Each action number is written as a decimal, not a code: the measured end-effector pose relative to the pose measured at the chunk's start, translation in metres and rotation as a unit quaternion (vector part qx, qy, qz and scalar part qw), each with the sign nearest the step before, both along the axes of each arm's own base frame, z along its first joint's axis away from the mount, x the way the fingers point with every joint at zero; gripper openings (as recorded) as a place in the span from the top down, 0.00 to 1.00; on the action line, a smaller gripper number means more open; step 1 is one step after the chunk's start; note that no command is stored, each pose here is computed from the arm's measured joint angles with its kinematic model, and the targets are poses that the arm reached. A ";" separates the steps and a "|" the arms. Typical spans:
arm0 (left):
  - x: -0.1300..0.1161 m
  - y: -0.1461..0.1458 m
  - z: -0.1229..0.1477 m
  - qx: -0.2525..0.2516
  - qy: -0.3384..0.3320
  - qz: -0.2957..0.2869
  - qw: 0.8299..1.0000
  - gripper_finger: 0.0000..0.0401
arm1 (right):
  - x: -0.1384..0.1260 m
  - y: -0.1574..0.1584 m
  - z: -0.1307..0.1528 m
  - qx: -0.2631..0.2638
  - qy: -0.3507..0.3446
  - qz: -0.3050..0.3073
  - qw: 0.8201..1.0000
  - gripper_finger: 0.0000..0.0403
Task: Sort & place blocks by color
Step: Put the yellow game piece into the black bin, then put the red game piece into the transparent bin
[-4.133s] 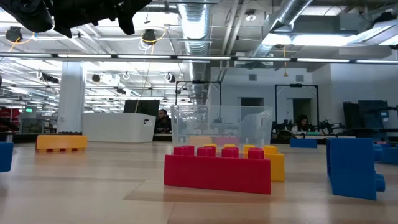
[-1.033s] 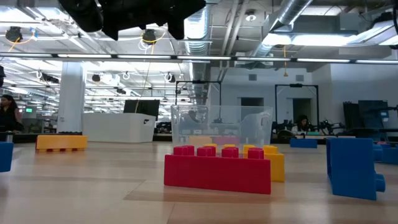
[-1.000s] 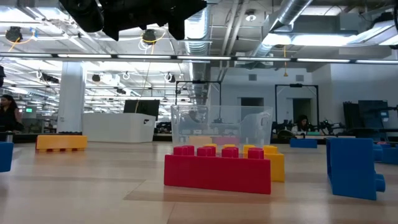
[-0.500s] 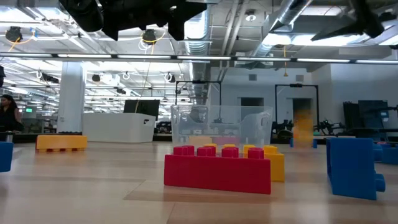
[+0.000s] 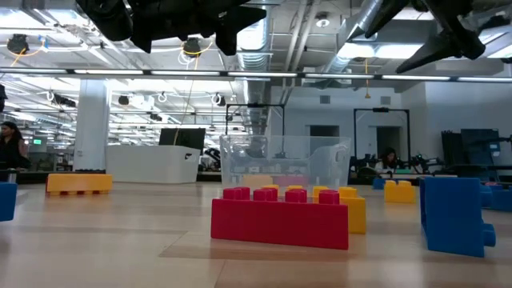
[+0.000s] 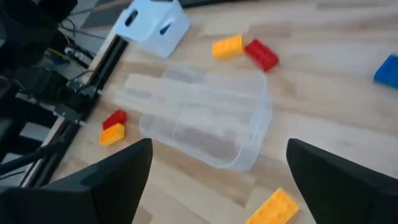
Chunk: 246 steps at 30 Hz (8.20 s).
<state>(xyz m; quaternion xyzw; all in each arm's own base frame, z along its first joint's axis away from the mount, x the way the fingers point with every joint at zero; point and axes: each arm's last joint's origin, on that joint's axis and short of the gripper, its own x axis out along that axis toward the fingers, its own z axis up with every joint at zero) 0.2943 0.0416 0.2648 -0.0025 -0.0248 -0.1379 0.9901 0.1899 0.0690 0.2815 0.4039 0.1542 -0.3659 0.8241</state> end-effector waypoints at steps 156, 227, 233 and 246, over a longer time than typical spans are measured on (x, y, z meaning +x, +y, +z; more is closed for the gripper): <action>-0.087 0.061 -0.021 0.115 0.022 0.272 0.955 0.48 | 0.073 -0.117 -0.017 -0.246 0.328 0.200 0.890 0.25; -0.064 -0.039 -0.091 0.036 0.732 0.221 0.644 0.48 | 0.002 -0.049 -0.024 -0.274 0.215 0.162 0.923 0.25; -0.075 -0.035 -0.107 0.034 0.741 0.223 0.632 0.48 | 0.002 -0.049 -0.024 -0.274 0.216 0.164 0.923 0.25; -0.091 -0.018 -0.086 0.028 0.694 0.297 0.655 0.48 | 0.002 -0.049 -0.024 -0.274 0.215 0.163 0.923 0.25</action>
